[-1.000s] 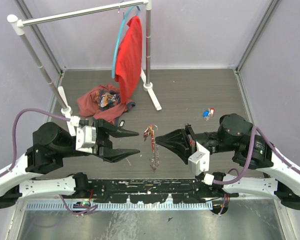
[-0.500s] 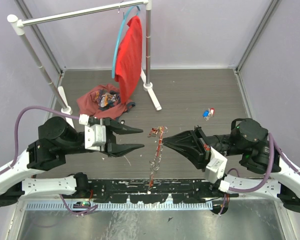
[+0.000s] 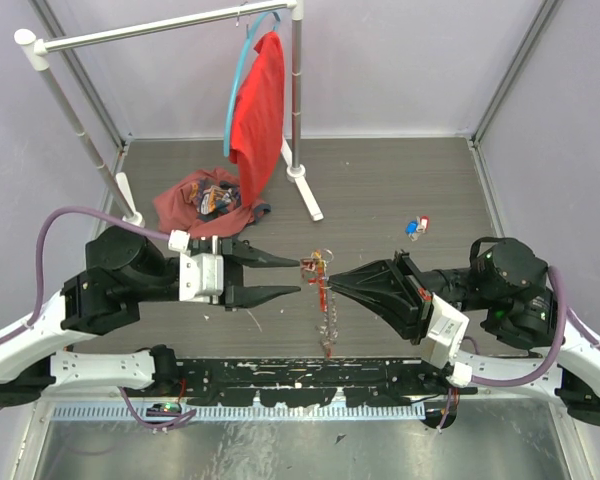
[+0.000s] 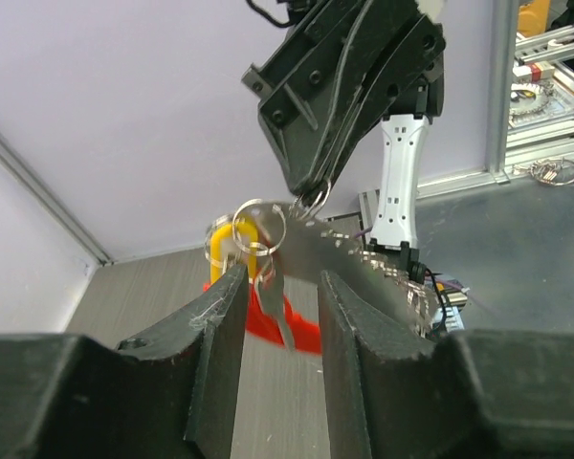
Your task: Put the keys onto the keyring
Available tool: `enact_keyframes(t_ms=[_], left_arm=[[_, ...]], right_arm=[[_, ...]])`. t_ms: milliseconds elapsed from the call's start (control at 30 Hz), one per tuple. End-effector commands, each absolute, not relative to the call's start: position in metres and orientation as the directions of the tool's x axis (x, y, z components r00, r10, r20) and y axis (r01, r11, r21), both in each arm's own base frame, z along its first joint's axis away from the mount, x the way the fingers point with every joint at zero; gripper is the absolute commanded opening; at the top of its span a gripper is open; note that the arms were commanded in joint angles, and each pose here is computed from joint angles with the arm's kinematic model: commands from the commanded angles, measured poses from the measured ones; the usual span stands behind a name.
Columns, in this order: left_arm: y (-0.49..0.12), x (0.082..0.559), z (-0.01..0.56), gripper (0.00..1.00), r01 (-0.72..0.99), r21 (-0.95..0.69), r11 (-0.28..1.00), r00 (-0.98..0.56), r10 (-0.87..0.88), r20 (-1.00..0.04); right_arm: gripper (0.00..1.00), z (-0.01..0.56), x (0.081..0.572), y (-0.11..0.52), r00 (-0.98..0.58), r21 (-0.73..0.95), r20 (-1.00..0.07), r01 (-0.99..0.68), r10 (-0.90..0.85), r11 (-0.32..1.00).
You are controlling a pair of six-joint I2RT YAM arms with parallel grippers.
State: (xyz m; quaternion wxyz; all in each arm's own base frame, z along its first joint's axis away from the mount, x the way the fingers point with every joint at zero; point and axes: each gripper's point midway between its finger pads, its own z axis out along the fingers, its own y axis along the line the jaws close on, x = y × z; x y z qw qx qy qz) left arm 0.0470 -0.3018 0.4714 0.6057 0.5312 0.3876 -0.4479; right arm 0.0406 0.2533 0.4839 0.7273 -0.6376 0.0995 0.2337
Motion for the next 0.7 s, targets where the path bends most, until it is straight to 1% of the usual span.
enact_keyframes(t_ms=[0, 667], left_arm=[[-0.2997, 0.0365, 0.4965, 0.41, 0.933, 0.361, 0.016, 0.356, -0.204, -0.912], [-0.3087, 0.0324, 0.5043, 0.35, 0.908, 0.418, 0.041, 0.416, -0.215, -0.883]], right_arm=[[0.01, 0.5129, 0.0387, 0.2487, 0.875, -0.875, -0.411, -0.457, 0.254, 0.158], [0.01, 0.5154, 0.0422, 0.2570, 0.848, -0.847, -0.460, -0.508, 0.263, 0.156]])
